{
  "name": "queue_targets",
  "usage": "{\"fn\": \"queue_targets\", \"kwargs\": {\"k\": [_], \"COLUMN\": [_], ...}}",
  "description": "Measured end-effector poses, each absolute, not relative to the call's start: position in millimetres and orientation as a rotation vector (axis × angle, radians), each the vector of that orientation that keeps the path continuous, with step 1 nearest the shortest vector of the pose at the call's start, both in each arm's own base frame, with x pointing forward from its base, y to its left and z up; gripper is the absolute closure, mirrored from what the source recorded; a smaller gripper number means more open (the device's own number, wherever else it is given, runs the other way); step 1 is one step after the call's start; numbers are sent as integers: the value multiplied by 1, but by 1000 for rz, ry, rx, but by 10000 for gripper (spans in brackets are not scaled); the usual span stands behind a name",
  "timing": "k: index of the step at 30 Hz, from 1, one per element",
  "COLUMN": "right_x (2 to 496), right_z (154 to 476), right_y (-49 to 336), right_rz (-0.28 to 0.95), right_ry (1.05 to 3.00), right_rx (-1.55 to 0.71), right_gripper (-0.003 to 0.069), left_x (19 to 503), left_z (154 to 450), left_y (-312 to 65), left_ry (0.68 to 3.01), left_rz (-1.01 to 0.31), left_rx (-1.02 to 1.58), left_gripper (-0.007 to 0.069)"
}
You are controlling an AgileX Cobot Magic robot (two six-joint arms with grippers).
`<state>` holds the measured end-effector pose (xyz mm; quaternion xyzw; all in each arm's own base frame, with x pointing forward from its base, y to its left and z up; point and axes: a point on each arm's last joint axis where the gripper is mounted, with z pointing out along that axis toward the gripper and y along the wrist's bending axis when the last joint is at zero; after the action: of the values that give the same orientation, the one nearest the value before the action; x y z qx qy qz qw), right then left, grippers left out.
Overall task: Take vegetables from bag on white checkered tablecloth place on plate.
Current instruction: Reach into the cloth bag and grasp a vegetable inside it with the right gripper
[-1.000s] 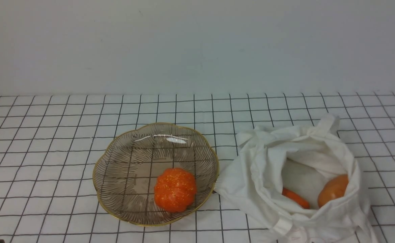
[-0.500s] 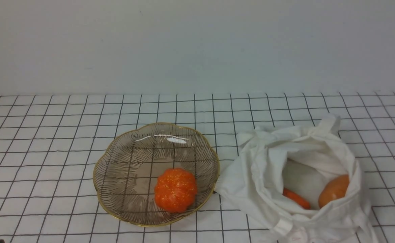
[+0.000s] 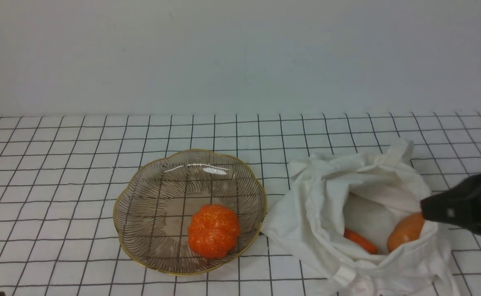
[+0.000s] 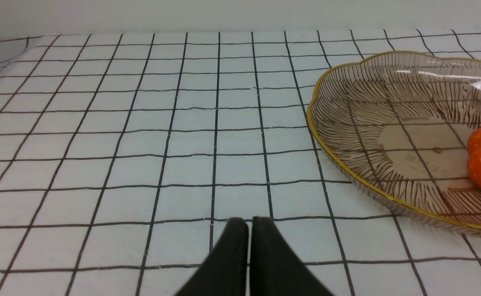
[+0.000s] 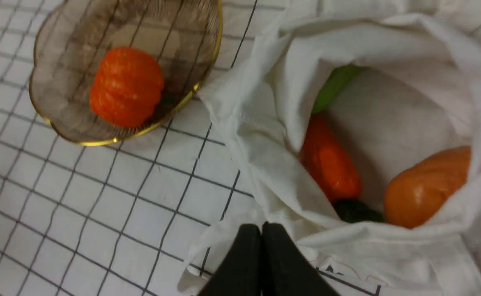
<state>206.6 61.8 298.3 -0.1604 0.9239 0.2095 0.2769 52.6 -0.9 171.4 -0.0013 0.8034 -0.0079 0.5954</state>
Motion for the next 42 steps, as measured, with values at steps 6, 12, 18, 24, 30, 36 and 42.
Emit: {"fn": "queue_targets", "kwargs": {"k": [6,12,18,24,30,36,42], "right_x": [248,272,291,298,298,298,303], "right_z": [264,236,203,183,172,156,159], "right_y": [98,114,116,120,126,135,130], "right_rz": [430,264,159,161,152,109,-13], "right_ry": [2587,2691,2783,2837,2858,2876,2918], "right_rx": [-670,-639,-650,-648,-720,-821,-753], "right_gripper": [670,659,523,204,20,18,375], "left_x": [53,53,53,53,53,53,53], "left_z": [171,171,171,171,171,171,171], "left_y": [-1,-1,-1,-1,-1,-1,-1], "left_ry": [1866,1866,1866,1866,1866,1866,1866], "left_rz": [-18,-22,-18,-18,-18,-18,-18], "left_rx": [-3,-8,-3,-3,-3,-3,-3], "left_gripper": [633,633,633,633,633,633,633]}}
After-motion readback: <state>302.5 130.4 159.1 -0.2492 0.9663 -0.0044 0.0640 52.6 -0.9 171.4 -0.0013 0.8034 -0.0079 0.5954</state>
